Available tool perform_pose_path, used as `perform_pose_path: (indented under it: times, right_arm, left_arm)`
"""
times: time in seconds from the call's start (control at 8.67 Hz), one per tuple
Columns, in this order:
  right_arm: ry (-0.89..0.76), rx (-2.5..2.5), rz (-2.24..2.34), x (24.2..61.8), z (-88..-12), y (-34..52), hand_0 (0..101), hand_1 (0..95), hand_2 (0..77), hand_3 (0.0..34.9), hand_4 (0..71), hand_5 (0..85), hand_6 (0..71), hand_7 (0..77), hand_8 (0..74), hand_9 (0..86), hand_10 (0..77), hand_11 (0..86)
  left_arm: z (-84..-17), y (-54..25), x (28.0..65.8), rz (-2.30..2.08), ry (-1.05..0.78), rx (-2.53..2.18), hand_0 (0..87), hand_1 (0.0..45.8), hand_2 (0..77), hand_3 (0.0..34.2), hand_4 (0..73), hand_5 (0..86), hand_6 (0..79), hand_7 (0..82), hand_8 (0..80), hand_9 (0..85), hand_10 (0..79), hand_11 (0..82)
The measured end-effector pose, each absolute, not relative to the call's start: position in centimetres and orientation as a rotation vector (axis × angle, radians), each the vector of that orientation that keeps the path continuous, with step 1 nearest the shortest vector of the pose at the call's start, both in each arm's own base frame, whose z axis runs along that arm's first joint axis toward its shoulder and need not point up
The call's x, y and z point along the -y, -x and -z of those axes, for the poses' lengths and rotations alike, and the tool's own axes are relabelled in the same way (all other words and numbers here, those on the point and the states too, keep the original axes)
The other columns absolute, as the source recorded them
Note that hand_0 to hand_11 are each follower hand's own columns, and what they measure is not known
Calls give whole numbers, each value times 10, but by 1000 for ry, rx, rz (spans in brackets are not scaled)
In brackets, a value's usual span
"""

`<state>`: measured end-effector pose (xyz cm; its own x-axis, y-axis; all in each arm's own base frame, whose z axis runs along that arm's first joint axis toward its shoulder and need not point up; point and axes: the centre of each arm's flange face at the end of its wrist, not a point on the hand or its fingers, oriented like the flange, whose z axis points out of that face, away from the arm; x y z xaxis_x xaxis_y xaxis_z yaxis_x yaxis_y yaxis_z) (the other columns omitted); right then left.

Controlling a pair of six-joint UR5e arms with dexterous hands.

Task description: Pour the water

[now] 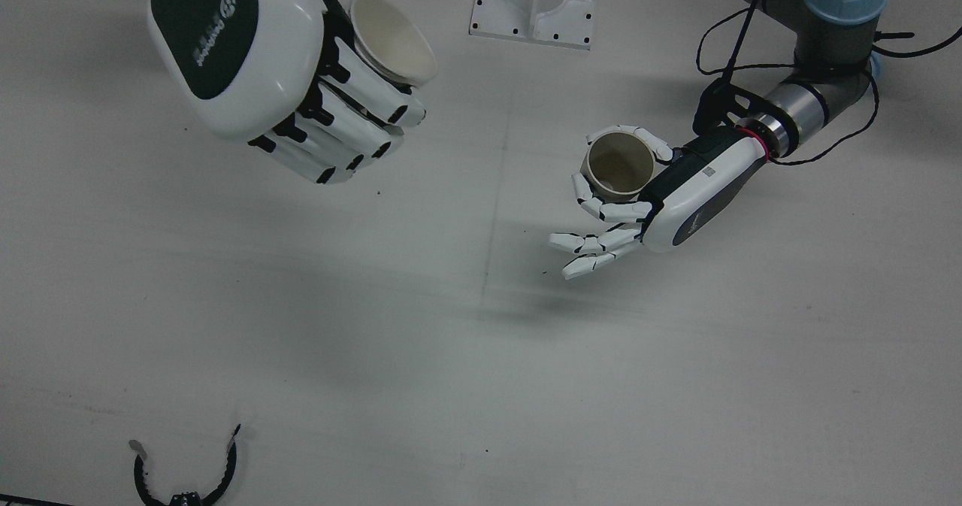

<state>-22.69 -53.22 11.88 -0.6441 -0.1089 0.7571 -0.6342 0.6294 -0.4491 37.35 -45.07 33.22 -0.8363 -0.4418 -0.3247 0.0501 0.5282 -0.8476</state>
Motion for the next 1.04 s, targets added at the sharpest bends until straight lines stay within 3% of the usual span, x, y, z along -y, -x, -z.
perform_pose_path:
  times: [0.35,0.69,1.04]
  right_arm:
    - [-555,2112,-916,514,-88,327,804,22,442,1,420,480,654,578,676,524,556,545]
    - [-537,2097,-882,487,-87,369,802,16,442,0,425,480,654,578,676,524,556,556]
    - [-463,2237,-1193,527,-224,240,803,16,442,0,425,480,660,578,676,524,556,567]
  left_arm:
    - [-330,-375,451,1275,321,-2259,592,180,322,4,475,398,169,235,71,109,158,245]
    - [-329,-374,452,1275,322,-2261,588,180,322,3,475,398,169,235,71,109,158,245]
    - [-376,-364,452,1328,370,-2253,591,180,322,3,475,398,169,235,71,109,164,245]
